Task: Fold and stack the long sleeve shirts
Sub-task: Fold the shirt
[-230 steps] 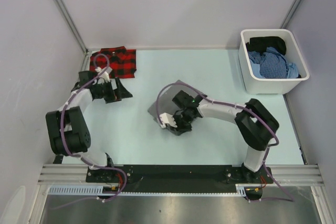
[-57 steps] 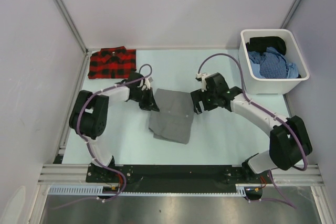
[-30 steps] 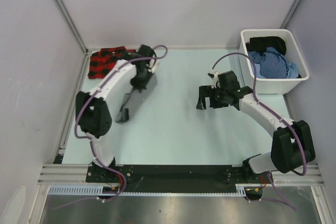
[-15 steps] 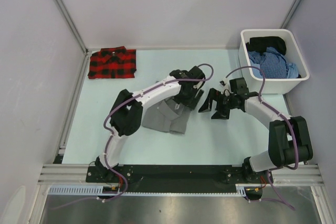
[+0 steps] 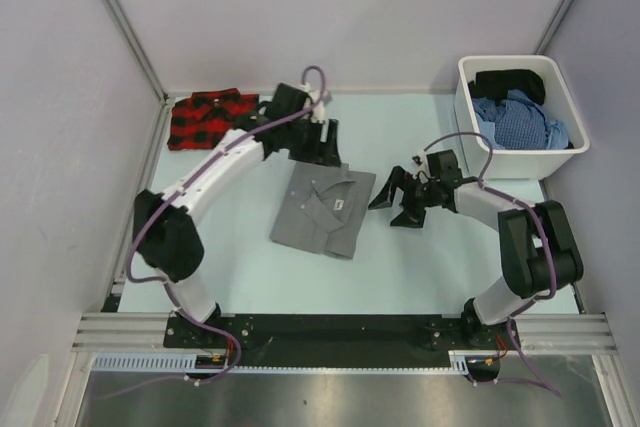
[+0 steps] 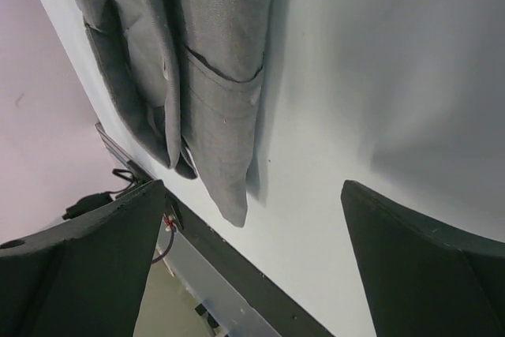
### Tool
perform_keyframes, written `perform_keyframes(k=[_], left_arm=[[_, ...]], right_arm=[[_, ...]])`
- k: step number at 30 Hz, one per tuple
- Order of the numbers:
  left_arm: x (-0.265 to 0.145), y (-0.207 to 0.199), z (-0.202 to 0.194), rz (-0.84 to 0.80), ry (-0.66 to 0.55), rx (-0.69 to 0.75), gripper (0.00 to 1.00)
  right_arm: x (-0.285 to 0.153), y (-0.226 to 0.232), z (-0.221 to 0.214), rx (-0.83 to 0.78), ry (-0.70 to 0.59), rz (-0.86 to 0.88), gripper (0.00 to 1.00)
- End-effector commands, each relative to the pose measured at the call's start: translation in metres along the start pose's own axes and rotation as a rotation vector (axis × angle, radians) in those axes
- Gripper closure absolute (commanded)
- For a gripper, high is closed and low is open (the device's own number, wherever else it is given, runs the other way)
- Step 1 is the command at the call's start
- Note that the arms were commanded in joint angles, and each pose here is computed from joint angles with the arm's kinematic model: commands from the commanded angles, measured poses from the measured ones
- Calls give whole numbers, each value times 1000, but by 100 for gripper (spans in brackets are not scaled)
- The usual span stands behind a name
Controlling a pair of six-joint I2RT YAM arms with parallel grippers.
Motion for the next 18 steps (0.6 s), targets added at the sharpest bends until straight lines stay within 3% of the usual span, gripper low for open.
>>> perform_keyframes(k=[1, 3, 8, 14, 16, 17, 18], left_arm=[[-16, 53, 0, -38, -70, -44, 33], [-16, 74, -1, -24, -77, -22, 37], [-12, 125, 6, 43, -87, 0, 34], [12, 136, 3, 11, -81, 32, 32], [26, 143, 5, 4, -83, 41, 31], [30, 144, 6, -4, -84, 61, 31], [39, 150, 12, -6, -85, 89, 29]], right_arm=[[33, 21, 6, 2, -4, 54, 0], [44, 23, 7, 9, -1, 53, 0], [69, 32, 8, 1, 27, 63, 2], [73, 34, 9, -5, 36, 67, 5], [80, 25, 7, -1, 51, 43, 21], [82, 23, 7, -12, 59, 37, 39], [85, 16, 6, -7, 76, 7, 51]])
Point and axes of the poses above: each gripper's point midway between its finger pads, its own x axis out along the fingers, its own y axis along the line the jaws close on, z = x × y, the point moved 2 cm from there along -x, back along the fingers, and after that the axes turned 7 degrees about x, right-handed, at the moved point
